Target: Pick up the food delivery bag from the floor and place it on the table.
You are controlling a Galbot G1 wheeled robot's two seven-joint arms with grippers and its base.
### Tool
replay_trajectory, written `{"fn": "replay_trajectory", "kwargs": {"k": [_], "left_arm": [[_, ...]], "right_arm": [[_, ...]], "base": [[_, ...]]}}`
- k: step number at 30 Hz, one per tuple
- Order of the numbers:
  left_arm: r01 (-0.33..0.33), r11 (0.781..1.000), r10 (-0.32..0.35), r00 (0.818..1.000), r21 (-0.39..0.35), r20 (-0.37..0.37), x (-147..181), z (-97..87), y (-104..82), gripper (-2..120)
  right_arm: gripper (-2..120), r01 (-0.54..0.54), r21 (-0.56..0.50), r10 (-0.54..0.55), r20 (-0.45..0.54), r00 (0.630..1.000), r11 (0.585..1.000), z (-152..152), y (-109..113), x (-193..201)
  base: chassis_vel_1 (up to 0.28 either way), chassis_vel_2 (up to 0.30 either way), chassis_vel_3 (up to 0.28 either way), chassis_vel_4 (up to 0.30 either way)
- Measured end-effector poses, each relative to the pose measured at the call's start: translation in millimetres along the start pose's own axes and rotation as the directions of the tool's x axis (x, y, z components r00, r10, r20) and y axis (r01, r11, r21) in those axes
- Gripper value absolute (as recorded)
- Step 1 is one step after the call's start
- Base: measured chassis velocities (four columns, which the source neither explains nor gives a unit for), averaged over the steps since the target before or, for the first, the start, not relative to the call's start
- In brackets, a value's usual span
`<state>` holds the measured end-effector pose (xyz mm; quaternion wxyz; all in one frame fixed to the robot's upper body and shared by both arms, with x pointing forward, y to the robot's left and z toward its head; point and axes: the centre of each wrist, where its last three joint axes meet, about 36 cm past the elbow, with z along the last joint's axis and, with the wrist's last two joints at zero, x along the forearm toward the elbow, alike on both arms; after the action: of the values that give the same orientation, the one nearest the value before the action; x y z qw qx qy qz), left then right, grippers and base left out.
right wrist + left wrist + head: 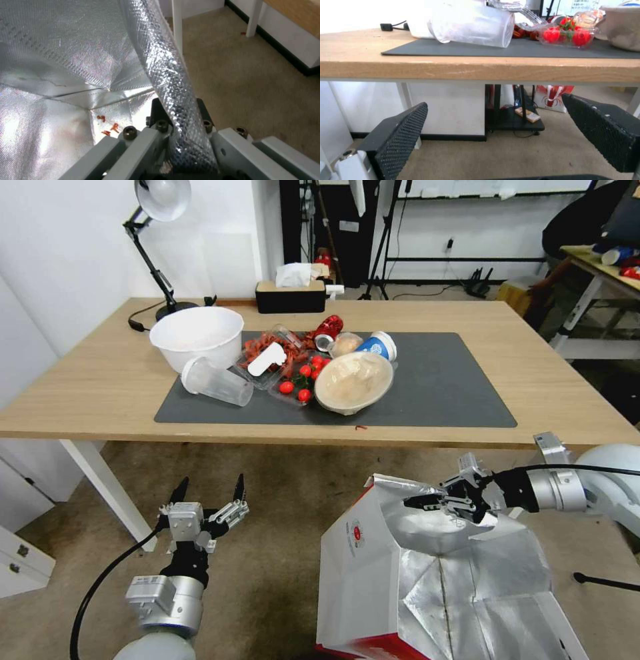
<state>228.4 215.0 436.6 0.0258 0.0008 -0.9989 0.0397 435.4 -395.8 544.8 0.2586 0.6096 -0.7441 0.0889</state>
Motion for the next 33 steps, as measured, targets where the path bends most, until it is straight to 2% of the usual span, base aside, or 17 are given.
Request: {"fn": "replay_trajectory", "kwargs": {"k": [33], "left_arm": [[-0.004, 1.0, 0.004, 1.0, 0.002, 0.009, 0.5, -2.2, -0.2, 100]], "right_arm": [[0, -0.005, 0.017, 0.005, -0.014, 1.0, 1.0, -4.9, 3.0, 1.6]], "base": [[0.0, 0.0, 0.0, 0.0]]}}
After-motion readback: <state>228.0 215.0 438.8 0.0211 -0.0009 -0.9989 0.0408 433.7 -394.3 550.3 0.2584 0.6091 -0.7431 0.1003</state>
